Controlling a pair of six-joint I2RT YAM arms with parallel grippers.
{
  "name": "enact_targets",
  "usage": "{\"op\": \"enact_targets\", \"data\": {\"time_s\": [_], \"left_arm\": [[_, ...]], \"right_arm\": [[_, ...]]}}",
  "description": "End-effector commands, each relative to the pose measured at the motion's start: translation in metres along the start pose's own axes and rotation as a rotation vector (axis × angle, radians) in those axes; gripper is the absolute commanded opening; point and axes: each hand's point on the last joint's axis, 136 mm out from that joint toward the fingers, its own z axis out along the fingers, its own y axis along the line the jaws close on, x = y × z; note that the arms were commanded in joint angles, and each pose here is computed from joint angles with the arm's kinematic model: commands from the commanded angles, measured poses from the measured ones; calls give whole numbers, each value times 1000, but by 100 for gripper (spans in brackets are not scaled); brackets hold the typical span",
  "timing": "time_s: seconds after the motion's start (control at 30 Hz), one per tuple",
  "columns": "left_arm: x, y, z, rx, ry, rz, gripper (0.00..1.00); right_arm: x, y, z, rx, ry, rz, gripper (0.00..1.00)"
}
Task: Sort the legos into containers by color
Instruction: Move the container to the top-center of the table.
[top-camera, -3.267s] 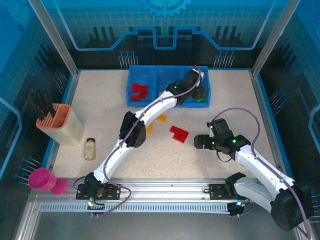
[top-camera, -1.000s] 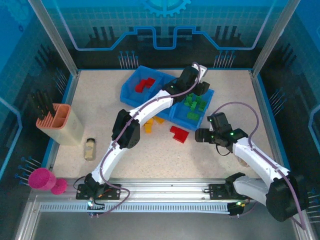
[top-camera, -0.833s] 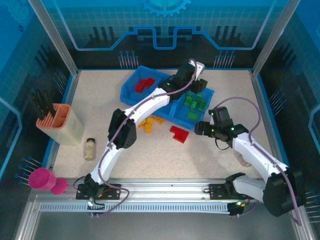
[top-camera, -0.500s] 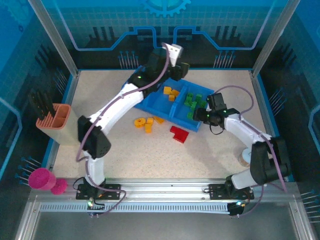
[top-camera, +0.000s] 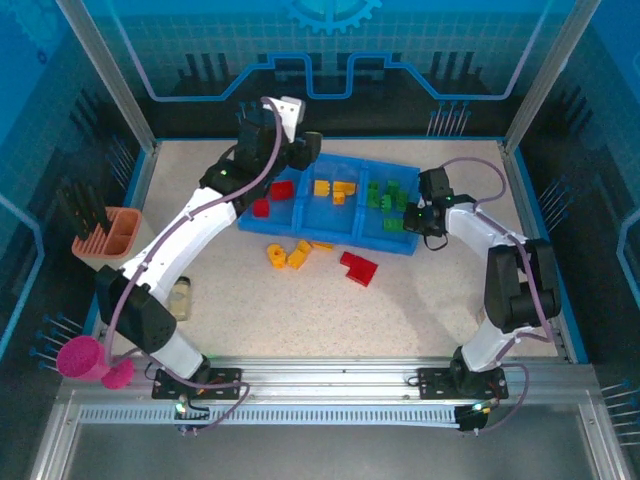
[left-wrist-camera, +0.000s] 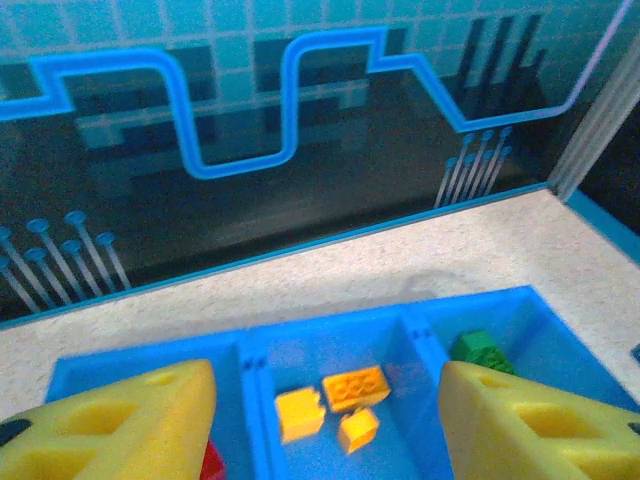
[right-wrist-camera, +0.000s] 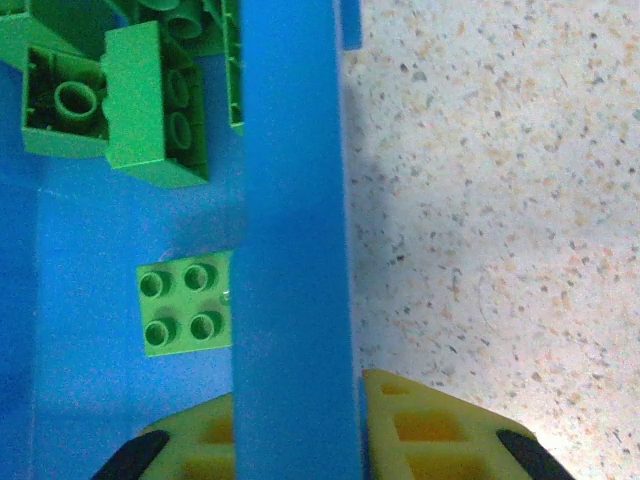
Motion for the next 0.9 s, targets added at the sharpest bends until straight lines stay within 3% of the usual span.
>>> {"op": "enact_targets", "data": {"time_s": [0.0,0.17,0.37,0.53,0.7,0.77,0.87], "left_arm": [[-8,16,-20,-47,-29,-3,62],[1,26,-25,-68,-12,-7,62],[10,35,-38,-84,15,-4,62],[26,44,-52,-102,59,-2,64],[44,54,-61,-129,111,-6,64],[51,58,-61,-137,129,-8,65],[57,62,-61,-148,153,-7,66]], "right_arm": [[-63,48,-33,-254,-125,134,10],[-96,49,-39,-252,-206,147,9],[-137,52,-31,-174,-290,-85,9],[-149,47,-7,-115,-286,-278,10],[-146,38,18,-88,-226,-276,11],[-142,35,23,-82,-213,-249,13],[-130,35,27,-86,-197,-229,29]]}}
